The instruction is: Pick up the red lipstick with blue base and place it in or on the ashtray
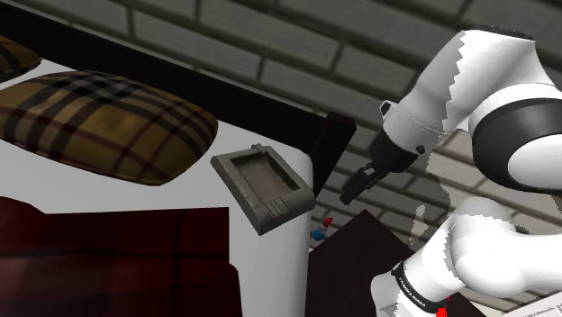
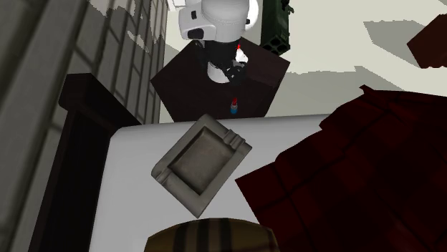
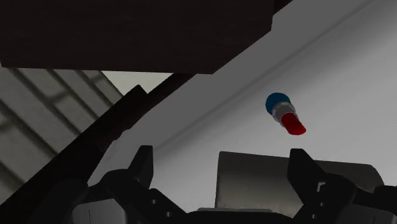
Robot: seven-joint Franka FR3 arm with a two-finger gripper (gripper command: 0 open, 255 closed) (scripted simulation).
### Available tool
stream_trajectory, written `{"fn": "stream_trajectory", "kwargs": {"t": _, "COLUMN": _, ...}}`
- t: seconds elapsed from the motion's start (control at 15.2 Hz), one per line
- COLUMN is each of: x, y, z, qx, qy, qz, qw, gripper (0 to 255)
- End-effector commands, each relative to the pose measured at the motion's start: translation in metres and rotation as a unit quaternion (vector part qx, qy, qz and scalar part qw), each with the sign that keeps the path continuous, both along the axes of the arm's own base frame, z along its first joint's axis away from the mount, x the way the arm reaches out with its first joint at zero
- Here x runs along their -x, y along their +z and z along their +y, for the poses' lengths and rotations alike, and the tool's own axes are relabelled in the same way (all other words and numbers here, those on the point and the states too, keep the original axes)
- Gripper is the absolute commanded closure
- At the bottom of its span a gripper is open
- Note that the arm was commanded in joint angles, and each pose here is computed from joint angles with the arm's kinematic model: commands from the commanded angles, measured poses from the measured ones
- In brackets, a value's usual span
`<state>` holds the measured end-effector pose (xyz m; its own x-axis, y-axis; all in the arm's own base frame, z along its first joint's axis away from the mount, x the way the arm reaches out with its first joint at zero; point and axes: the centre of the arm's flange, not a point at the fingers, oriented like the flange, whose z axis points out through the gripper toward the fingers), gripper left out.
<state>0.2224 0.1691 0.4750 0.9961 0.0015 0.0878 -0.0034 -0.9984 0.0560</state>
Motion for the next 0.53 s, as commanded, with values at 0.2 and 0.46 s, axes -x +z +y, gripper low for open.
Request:
{"fn": "stream_trajectory", "kwargs": {"t": 0.2, "x": 0.02, "y": -0.032, "z": 0.055, "qx": -0.006, "qy": -0.005, "qz": -0.024, "qw": 0.9997, "gripper": 0}}
{"fn": "stream_trajectory", "kwargs": {"t": 0.46, "x": 0.02, "y": -0.052, "z": 0.062, "qx": -0.007, "qy": -0.005, "qz": -0.027, "qw": 0.9996, "gripper": 0}}
